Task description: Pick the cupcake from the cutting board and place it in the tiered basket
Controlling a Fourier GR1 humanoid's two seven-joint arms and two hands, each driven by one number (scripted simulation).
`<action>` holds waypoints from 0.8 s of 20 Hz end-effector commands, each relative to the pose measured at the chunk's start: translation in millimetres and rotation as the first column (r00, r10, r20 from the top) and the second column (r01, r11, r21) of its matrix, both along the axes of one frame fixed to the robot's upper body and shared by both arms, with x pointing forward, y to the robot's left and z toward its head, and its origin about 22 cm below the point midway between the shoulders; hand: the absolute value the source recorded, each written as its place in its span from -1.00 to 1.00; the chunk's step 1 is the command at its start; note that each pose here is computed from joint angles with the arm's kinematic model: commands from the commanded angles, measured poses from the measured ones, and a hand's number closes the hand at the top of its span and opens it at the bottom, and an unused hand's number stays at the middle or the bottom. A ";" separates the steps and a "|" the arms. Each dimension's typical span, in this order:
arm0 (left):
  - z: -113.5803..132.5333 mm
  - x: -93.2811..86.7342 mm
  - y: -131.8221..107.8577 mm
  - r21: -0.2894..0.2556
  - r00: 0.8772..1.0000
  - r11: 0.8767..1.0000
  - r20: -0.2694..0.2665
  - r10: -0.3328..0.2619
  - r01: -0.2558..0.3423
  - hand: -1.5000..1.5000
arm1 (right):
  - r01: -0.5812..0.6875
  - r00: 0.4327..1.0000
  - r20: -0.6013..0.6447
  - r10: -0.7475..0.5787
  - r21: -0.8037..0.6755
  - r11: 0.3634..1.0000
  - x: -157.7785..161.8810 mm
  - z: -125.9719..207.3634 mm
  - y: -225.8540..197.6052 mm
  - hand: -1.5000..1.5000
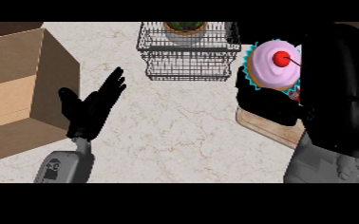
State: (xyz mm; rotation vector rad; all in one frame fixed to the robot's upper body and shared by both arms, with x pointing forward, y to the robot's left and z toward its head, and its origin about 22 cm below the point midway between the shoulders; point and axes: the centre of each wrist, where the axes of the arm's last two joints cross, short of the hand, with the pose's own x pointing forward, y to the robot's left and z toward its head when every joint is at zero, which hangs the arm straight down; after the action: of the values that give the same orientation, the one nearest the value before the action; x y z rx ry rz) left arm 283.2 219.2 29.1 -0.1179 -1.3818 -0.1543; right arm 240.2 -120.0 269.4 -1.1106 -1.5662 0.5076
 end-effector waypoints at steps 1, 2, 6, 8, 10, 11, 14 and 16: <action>-10.9 -0.7 -11.5 0.002 1.000 1.000 0.001 -0.027 0.027 0.00 | 0.075 0.994 -0.085 -0.073 0.021 0.997 18.9 38.0 32.8 1.00; -7.8 2.5 -1.3 0.014 1.000 1.000 0.008 -0.008 0.008 0.00 | 0.085 0.993 -0.087 -0.081 0.044 0.995 36.2 36.9 35.1 1.00; -7.9 -2.9 -7.9 -0.007 1.000 1.000 0.015 -0.013 0.013 0.00 | 0.099 0.991 -0.097 -0.088 0.113 0.989 78.9 54.9 37.7 1.00; -5.7 -7.8 10.5 0.006 1.000 1.000 0.006 -0.019 0.019 0.00 | 0.102 0.991 -0.097 -0.093 0.096 0.990 99.1 26.5 47.1 1.00; 4.3 0.1 -12.1 0.000 1.000 1.000 0.016 -0.023 0.023 0.00 | 0.112 0.993 -0.062 -0.104 0.130 0.985 115.3 39.1 49.4 1.00; 4.8 9.4 13.5 0.003 1.000 1.000 0.024 -0.013 0.013 0.00 | 0.089 0.994 -0.072 -0.082 0.106 0.990 121.1 14.1 53.6 1.00; -3.9 -3.0 -1.8 -0.010 1.000 1.000 -0.003 -0.009 0.009 0.00 | 0.065 0.994 -0.094 -0.050 0.163 0.984 145.4 23.3 49.5 1.00; -11.6 -3.2 -7.3 -0.006 1.000 1.000 0.023 -0.017 0.017 0.00 | 0.051 0.996 -0.084 -0.038 0.165 0.985 157.1 15.0 60.1 1.00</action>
State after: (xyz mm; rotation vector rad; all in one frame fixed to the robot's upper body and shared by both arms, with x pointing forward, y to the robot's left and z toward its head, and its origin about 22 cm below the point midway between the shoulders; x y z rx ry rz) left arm 283.4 218.1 27.7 -0.1293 -1.3956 -0.1691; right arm 374.2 -69.7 292.3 -1.0188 -1.4829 0.4163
